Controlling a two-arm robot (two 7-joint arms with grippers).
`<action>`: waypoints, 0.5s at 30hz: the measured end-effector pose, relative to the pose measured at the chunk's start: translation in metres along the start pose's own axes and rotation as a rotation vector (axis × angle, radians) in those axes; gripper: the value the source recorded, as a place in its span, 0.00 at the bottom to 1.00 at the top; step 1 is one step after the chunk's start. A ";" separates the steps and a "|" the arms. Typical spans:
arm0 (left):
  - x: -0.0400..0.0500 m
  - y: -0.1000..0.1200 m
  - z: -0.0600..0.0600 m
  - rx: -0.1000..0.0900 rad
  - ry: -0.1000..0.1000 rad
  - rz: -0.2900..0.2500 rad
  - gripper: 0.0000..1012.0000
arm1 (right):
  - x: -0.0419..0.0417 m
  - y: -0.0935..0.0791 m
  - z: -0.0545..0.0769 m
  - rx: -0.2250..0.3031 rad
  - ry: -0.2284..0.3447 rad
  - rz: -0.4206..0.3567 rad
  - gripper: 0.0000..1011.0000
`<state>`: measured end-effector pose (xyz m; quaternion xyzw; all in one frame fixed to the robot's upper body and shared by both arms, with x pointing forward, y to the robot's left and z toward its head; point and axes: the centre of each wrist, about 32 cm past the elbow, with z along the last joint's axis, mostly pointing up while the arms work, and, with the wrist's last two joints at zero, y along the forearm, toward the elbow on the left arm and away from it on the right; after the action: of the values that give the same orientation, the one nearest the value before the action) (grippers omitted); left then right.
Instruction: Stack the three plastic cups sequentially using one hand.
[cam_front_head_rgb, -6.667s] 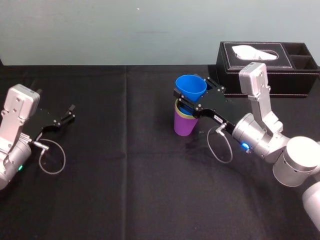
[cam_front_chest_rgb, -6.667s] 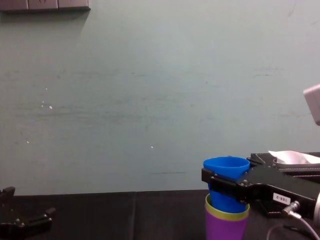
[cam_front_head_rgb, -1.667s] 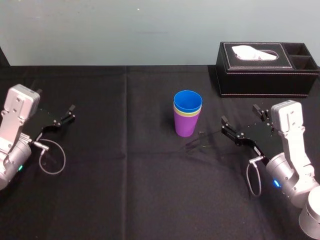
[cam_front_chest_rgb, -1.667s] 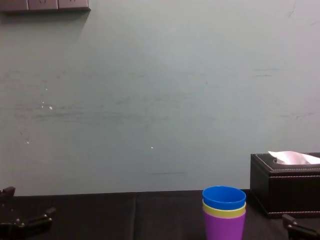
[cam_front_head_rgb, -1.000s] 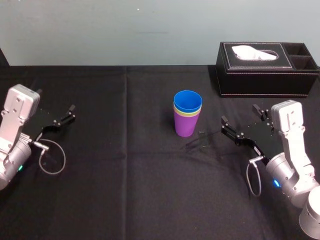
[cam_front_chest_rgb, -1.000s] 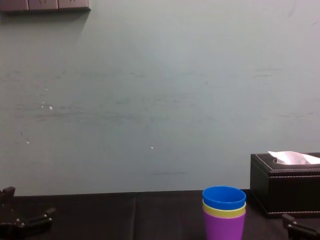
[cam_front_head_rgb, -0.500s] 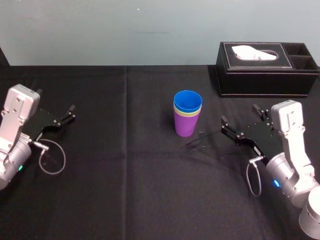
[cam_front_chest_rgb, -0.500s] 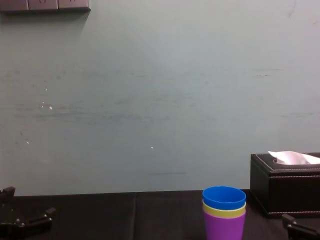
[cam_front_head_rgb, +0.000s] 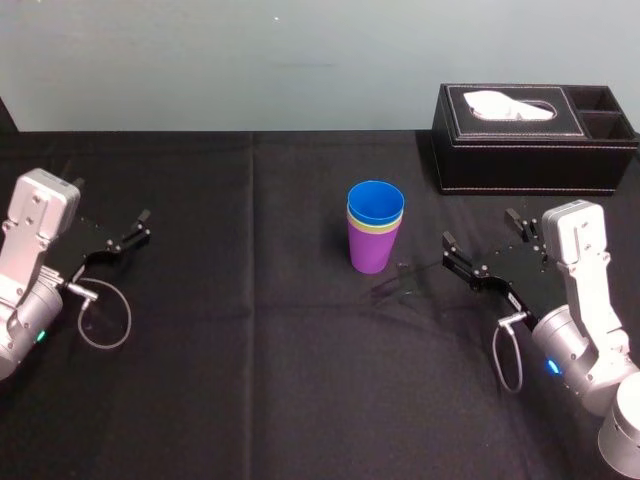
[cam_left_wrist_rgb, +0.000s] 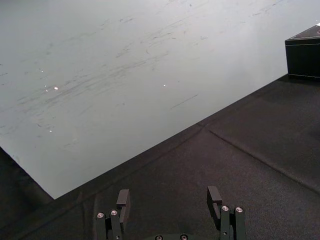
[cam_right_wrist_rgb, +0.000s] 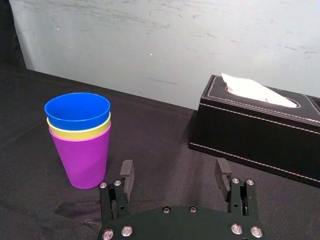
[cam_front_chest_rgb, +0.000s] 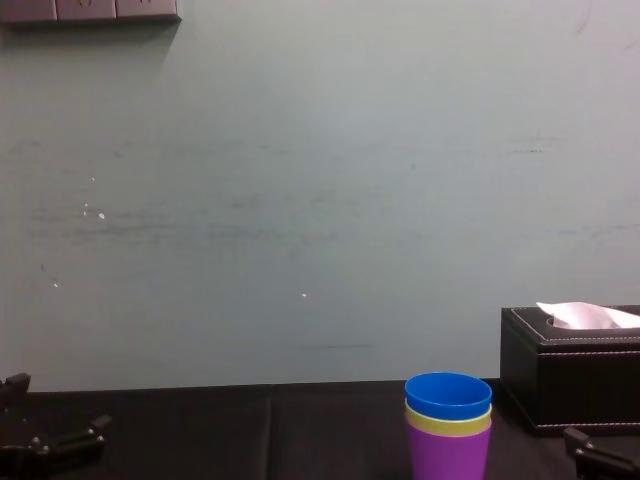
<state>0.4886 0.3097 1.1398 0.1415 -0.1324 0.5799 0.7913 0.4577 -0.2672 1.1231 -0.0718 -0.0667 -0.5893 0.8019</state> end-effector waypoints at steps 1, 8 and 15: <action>0.0000 0.000 0.000 0.000 0.000 0.000 1.00 | 0.0000 0.000 0.000 0.000 0.000 0.000 0.99; 0.0000 0.000 0.000 0.000 0.000 0.000 1.00 | 0.0000 0.000 0.000 0.000 0.000 0.000 0.99; 0.0000 0.000 0.000 0.000 0.000 0.000 1.00 | 0.0000 0.000 0.000 0.000 0.000 0.000 0.99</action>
<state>0.4886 0.3097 1.1398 0.1415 -0.1325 0.5799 0.7913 0.4577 -0.2672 1.1231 -0.0718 -0.0667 -0.5893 0.8019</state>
